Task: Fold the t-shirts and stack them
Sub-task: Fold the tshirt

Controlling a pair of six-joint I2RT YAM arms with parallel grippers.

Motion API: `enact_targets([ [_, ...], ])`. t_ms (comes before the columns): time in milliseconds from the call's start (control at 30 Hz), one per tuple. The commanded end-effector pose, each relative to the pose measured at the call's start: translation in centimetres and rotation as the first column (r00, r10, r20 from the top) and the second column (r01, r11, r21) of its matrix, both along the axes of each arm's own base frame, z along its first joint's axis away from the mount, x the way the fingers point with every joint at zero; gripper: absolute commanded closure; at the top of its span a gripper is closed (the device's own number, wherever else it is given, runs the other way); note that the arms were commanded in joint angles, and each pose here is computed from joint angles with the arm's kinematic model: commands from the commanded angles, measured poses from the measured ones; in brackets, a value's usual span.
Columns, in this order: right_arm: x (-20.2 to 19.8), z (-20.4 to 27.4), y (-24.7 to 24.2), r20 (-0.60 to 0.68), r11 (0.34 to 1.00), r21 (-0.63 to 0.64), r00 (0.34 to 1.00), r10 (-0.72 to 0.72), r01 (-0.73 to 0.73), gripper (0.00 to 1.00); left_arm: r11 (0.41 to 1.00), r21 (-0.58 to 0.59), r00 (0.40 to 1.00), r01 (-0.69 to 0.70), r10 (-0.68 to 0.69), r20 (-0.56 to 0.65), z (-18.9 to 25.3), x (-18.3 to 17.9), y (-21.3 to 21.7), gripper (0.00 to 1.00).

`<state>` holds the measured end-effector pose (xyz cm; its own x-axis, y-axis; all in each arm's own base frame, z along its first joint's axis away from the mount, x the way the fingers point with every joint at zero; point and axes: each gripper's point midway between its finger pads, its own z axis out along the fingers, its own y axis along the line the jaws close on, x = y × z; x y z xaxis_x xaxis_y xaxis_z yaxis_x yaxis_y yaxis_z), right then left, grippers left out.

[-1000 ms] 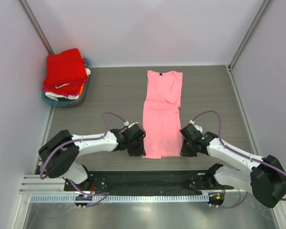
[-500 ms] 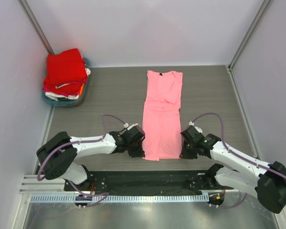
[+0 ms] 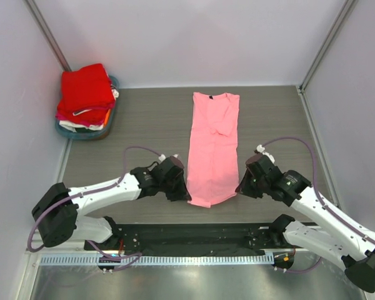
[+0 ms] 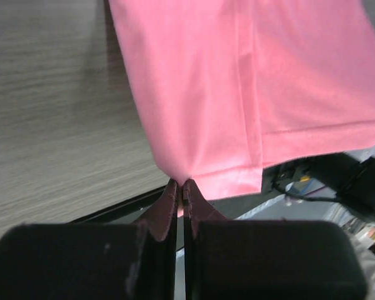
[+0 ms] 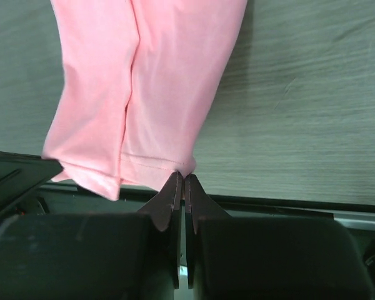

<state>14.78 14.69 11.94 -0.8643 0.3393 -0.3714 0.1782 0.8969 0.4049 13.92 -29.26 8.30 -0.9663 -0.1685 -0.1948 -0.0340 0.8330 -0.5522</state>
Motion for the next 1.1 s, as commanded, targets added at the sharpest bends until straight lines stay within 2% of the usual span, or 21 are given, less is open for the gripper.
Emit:
enact_targets([
  [0, 2.6, 2.1, -0.4, 0.105, 0.997, -0.023, 0.992, -0.074, 0.077, 0.99, 0.995, -0.102, 0.999, -0.009, 0.013, 0.039, 3.5, 2.5, -0.9, 1.00],
  [233, 7.7, 2.9, -1.3, 0.229, 0.971, -0.173, 0.966, -0.122, 0.163, 0.99, 0.989, -0.134, 0.995, -0.058, 0.067, 0.069, 6.2, 8.1, -1.0, 0.99],
  [400, 11.2, 3.2, -1.5, 0.252, 0.956, -0.224, 0.959, -0.133, 0.191, 0.99, 0.987, -0.130, 0.993, -0.094, 0.102, 0.063, 6.2, 12.0, -1.4, 1.00],
  [600, 14.7, 3.0, -1.9, 0.250, 0.959, -0.193, 0.956, -0.157, 0.208, 0.99, 0.985, -0.132, 0.989, -0.111, 0.123, 0.081, 5.9, 15.0, -2.2, 1.00],
  [733, 16.7, 1.9, -2.3, 0.227, 0.962, -0.178, 0.960, -0.166, 0.208, 0.99, 0.988, -0.089, 0.986, -0.128, 0.137, 0.092, 5.3, 16.9, -2.3, 1.00],
  [1067, 19.4, 0.2, -2.1, 0.185, 0.963, -0.189, 0.970, -0.156, 0.191, 0.99, 0.984, -0.095, 0.982, -0.153, 0.162, 0.092, 5.2, 20.5, -2.7, 1.00],
])
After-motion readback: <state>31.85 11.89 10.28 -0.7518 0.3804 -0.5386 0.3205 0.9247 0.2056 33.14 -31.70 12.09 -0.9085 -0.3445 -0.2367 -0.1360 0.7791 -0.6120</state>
